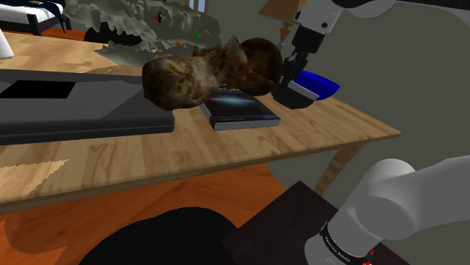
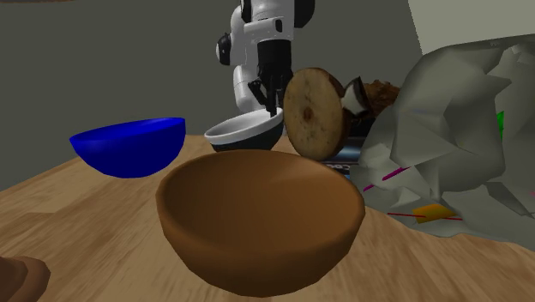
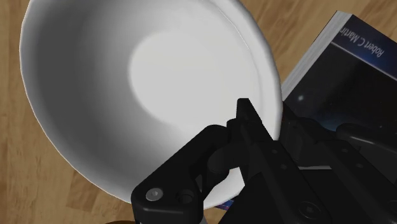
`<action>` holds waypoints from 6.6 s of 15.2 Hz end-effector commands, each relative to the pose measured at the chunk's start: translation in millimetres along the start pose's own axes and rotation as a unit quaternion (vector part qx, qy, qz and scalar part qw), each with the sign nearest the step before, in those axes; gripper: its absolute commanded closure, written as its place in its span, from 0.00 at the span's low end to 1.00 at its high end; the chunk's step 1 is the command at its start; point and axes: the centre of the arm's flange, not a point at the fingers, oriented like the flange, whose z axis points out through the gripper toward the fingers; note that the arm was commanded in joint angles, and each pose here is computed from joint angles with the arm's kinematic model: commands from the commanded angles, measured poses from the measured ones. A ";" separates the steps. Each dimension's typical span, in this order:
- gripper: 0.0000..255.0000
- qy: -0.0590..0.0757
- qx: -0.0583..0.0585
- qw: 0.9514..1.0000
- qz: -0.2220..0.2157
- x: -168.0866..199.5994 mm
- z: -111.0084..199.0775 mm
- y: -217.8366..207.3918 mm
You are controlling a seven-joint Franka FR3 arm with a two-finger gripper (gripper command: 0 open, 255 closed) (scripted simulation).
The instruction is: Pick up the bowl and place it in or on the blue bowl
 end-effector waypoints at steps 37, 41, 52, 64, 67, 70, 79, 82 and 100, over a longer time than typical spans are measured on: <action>1.00 0.000 0.000 1.000 0.000 19.9 -179.3 35.8; 1.00 0.000 0.000 1.000 0.000 17.9 -191.5 87.1; 1.00 0.000 0.000 1.000 0.000 12.8 -223.9 223.6; 1.00 0.000 0.000 1.000 0.000 4.9 -161.0 224.6; 1.00 0.000 0.000 1.000 0.000 2.9 -145.3 224.9; 1.00 0.000 0.000 1.000 0.000 0.9 -129.6 225.1; 1.00 0.000 0.000 1.000 0.000 -2.0 -106.1 225.5; 1.00 0.000 0.000 1.000 0.000 -2.0 -106.1 225.5; 0.00 0.000 0.000 1.000 0.000 -2.0 -156.1 225.5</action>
